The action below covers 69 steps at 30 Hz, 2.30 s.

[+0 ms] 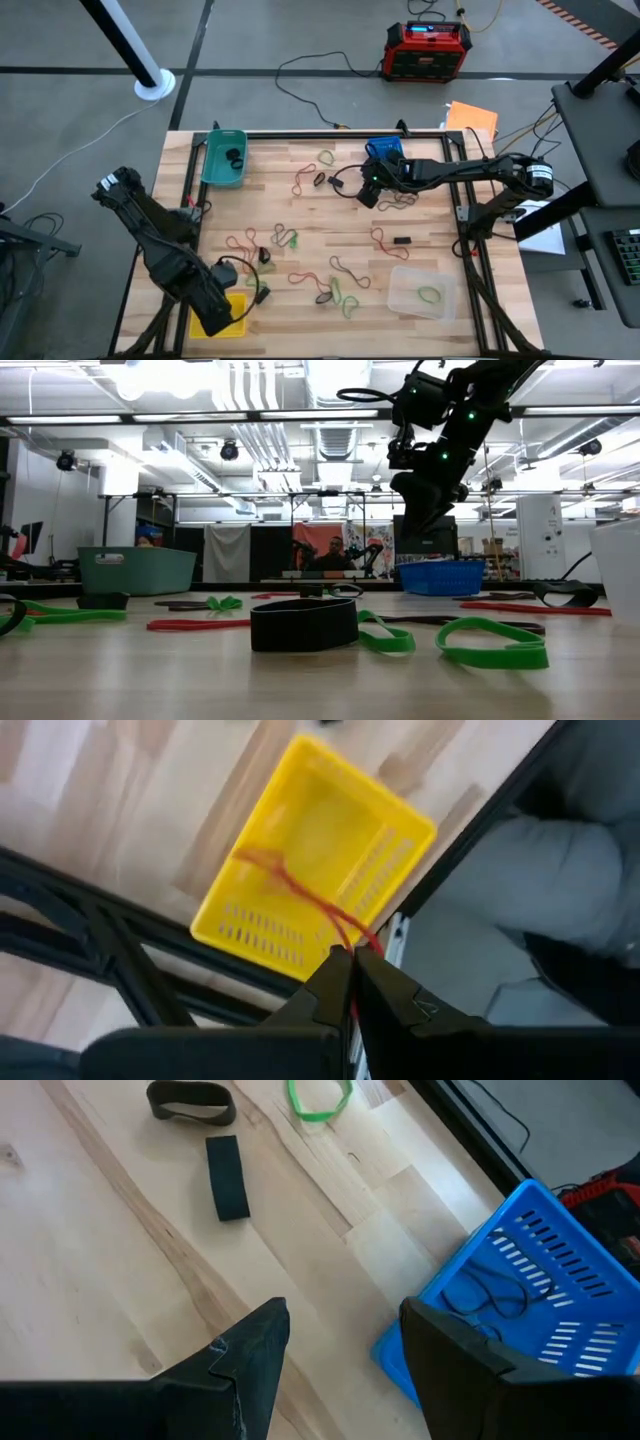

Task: Sort rubber bands into baskets
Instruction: Put the red rubber band into the yellow basket, then put the green rubber band into the transparent bin

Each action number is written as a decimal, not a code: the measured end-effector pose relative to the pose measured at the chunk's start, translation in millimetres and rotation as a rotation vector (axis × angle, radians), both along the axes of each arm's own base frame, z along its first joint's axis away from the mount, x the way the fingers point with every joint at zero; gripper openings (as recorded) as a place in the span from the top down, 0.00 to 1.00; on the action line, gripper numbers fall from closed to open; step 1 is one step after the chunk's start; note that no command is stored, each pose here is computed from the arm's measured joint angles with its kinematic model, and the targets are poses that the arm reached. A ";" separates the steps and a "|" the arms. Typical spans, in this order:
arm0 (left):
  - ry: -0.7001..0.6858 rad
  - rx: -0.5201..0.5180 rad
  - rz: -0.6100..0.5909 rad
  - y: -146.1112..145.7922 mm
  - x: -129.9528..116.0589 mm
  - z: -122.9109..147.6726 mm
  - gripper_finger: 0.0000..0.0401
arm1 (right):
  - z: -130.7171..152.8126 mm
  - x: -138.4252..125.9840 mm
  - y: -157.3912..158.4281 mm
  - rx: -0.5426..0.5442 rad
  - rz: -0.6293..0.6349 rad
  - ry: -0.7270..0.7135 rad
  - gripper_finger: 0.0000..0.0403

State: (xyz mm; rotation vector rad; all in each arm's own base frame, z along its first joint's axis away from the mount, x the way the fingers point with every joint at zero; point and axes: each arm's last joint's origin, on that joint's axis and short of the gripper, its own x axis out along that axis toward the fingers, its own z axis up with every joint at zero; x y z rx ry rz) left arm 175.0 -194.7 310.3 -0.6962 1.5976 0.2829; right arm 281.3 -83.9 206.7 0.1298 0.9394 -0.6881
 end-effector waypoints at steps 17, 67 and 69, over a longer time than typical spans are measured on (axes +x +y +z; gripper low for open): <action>0.060 -0.207 -0.046 -8.4 4.3 -74.6 1.00 | -0.2 0.3 0.7 0.022 0.009 -0.008 0.54; -0.410 0.330 -0.290 22.4 28.4 -55.3 0.60 | 9.7 17.8 15.1 -0.015 0.140 -0.156 0.54; -0.456 0.416 -0.347 29.5 34.8 -47.4 0.61 | 13.3 23.7 22.1 0.005 0.207 -0.216 0.54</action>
